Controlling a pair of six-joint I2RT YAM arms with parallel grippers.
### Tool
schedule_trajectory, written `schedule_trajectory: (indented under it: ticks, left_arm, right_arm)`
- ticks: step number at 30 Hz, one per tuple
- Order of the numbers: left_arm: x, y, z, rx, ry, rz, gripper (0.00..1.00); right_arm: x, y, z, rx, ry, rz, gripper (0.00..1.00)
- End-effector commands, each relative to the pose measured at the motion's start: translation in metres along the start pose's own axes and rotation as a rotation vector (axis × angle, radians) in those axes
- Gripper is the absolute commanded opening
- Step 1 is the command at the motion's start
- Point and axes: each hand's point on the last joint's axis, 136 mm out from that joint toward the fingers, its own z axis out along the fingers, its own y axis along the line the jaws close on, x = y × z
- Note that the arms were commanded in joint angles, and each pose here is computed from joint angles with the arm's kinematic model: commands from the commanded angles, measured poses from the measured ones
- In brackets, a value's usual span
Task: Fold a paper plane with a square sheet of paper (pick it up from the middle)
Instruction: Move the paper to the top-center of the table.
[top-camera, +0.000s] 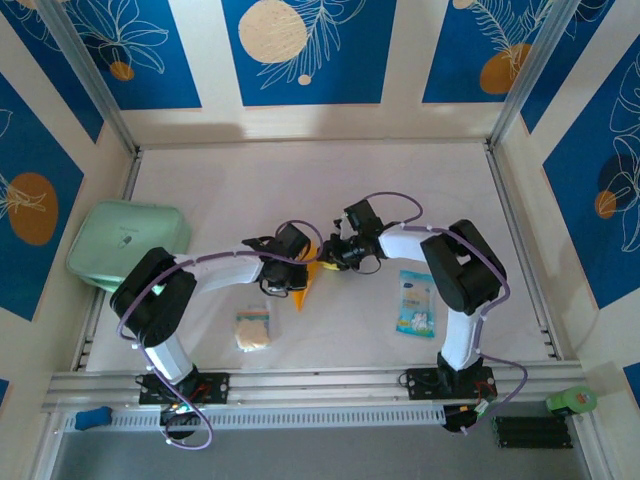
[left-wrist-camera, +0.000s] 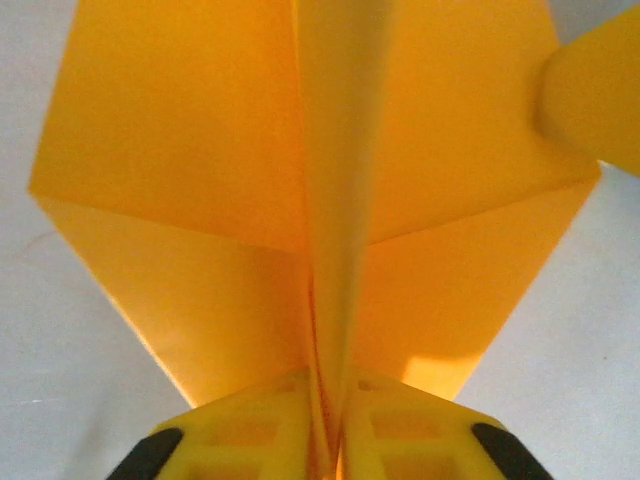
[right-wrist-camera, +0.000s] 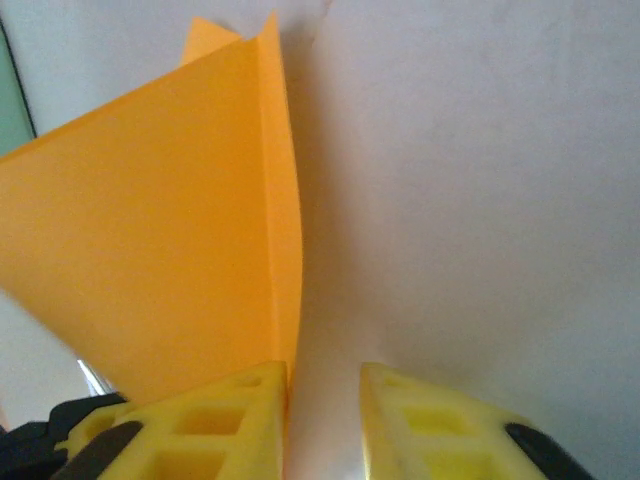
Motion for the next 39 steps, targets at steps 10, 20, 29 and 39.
schedule_trajectory:
  ticks: [10,20,29,39]
  left_arm:
    - [-0.030,0.018,-0.021,-0.170,-0.054,0.122,0.12]
    - [-0.031,0.010,0.003,-0.162,0.009,0.116,0.17]
    - [-0.028,0.014,0.007,-0.181,0.026,0.122,0.21]
    - [-0.039,0.007,0.001,-0.173,-0.002,0.132,0.08]
  right_arm:
    - [-0.013,-0.013,-0.054,0.098,-0.206,-0.028,0.43]
    - [-0.013,-0.018,-0.055,0.102,-0.203,-0.008,0.42]
    - [-0.015,-0.019,-0.053,0.097,-0.193,0.001,0.42]
    - [-0.018,-0.015,-0.067,0.088,-0.252,-0.014,0.52]
